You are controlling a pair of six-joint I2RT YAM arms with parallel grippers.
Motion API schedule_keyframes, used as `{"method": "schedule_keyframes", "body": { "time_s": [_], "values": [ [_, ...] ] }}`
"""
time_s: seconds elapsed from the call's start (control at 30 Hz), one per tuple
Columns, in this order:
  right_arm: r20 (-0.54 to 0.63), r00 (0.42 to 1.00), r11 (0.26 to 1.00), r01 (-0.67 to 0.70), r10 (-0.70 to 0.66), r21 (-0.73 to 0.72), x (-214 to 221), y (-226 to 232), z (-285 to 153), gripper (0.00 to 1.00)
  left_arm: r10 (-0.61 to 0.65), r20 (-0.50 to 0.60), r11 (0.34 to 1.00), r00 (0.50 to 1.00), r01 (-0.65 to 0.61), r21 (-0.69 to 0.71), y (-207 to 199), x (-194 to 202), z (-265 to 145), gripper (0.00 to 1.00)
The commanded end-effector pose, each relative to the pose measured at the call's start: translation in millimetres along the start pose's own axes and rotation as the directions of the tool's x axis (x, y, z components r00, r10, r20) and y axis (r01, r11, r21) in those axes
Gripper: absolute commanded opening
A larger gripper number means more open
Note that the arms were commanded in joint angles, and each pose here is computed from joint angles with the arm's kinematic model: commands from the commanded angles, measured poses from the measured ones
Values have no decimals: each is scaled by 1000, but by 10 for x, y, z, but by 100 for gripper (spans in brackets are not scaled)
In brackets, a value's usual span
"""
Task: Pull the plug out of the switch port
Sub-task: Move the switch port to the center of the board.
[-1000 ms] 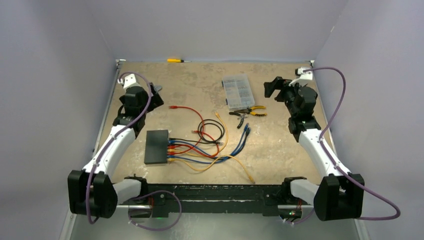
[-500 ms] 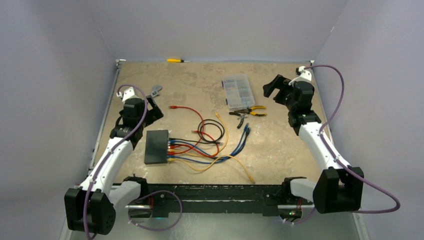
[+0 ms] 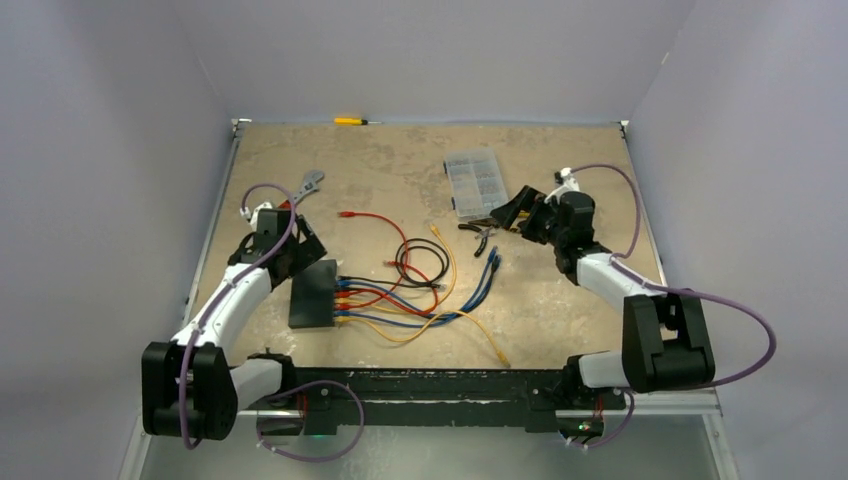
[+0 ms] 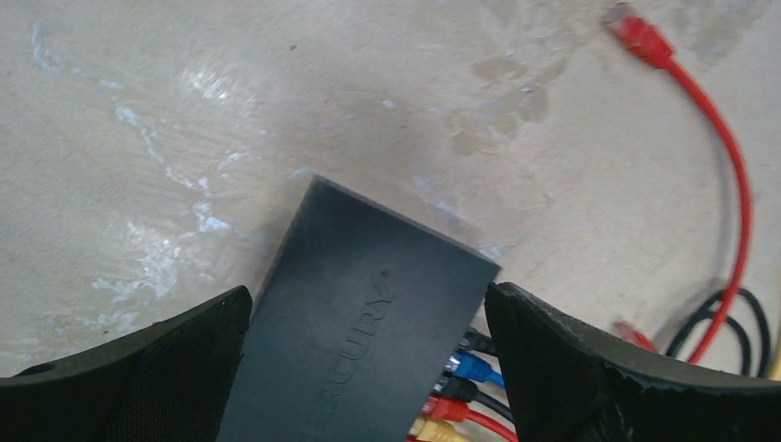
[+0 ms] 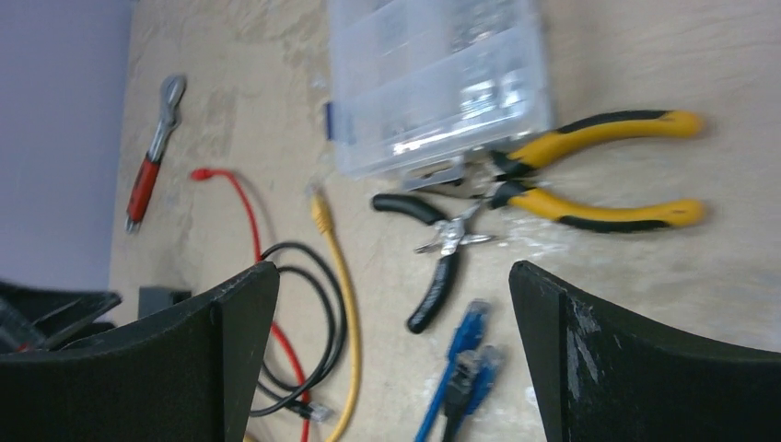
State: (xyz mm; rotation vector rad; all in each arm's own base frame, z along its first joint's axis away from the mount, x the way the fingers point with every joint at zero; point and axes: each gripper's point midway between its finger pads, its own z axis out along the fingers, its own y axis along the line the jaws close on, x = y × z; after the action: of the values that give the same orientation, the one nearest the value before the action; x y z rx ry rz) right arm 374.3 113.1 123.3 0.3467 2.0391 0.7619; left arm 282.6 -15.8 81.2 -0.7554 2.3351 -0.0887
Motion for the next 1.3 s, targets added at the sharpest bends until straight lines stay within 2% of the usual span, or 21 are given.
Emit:
{"method": "schedule_keyframes", "body": {
  "time_s": [0.0,0.13,0.27,0.37,0.6,0.73,1.03,1.27],
  "values": [
    [16,998,985,69,-68,-156,42,611,77,99,-50,-82,997,995,44,-65,219,173,103,99],
    [5,992,972,128,-129,-200,214,904,110,99,-111,-122,992,986,102,-76,321,230,205,99],
    [8,990,967,139,-141,-215,280,999,104,99,-147,-183,987,972,157,44,210,325,283,99],
    [17,990,967,139,-139,-212,279,987,85,98,-139,-218,979,966,167,115,99,396,313,99],
    [11,988,962,155,-156,-224,294,1003,42,99,-115,-317,944,942,202,260,-150,583,329,89],
    [7,987,958,156,-159,-239,302,1033,26,99,-117,-348,921,930,233,313,-278,633,303,88],
    [-23,981,944,179,-192,-277,383,1074,48,99,0,-374,902,928,161,400,-821,929,216,87],
    [-94,956,907,228,-277,-354,717,1328,111,98,51,-248,962,967,19,271,-554,673,152,87]
  ]
}}
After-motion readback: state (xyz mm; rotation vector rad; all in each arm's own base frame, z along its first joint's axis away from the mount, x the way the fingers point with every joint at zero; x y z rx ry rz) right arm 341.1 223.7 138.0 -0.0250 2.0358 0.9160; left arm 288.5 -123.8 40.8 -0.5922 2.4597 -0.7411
